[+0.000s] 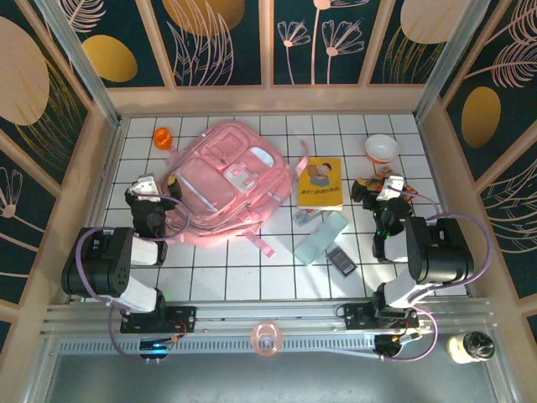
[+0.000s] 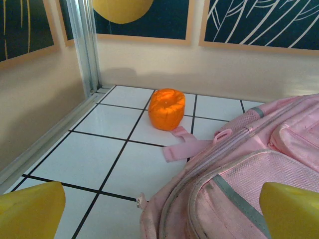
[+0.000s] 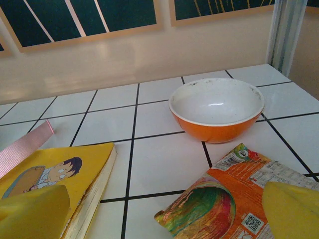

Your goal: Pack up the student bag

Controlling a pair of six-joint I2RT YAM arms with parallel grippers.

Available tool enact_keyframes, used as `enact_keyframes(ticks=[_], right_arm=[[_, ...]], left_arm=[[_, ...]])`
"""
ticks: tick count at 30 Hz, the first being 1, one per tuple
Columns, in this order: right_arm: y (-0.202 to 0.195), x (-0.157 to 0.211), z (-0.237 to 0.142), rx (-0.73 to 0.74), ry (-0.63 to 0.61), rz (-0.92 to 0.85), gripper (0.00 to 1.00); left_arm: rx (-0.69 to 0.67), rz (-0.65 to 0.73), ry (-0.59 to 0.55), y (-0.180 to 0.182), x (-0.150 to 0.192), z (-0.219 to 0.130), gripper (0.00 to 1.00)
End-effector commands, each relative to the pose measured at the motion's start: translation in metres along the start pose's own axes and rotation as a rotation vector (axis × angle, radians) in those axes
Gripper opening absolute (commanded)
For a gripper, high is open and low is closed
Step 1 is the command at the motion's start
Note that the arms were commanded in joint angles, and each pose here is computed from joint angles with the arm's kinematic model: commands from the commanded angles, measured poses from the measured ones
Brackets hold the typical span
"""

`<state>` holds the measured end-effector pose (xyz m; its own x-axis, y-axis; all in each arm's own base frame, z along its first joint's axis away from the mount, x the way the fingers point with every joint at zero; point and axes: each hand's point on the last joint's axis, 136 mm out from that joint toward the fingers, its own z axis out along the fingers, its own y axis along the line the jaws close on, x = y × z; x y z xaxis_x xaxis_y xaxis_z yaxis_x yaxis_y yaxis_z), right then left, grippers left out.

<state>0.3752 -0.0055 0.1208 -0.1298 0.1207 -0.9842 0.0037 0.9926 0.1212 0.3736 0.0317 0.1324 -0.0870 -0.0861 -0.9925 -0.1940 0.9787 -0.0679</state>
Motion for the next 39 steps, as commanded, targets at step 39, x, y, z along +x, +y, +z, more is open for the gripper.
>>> enact_keyframes(ticks=[39], right_arm=[[0.017, -0.019, 0.009, -0.064, 0.043, -0.045, 0.99]], left_arm=[[0.092, 0.022, 0.063, -0.020, -0.019, 0.014, 0.92]])
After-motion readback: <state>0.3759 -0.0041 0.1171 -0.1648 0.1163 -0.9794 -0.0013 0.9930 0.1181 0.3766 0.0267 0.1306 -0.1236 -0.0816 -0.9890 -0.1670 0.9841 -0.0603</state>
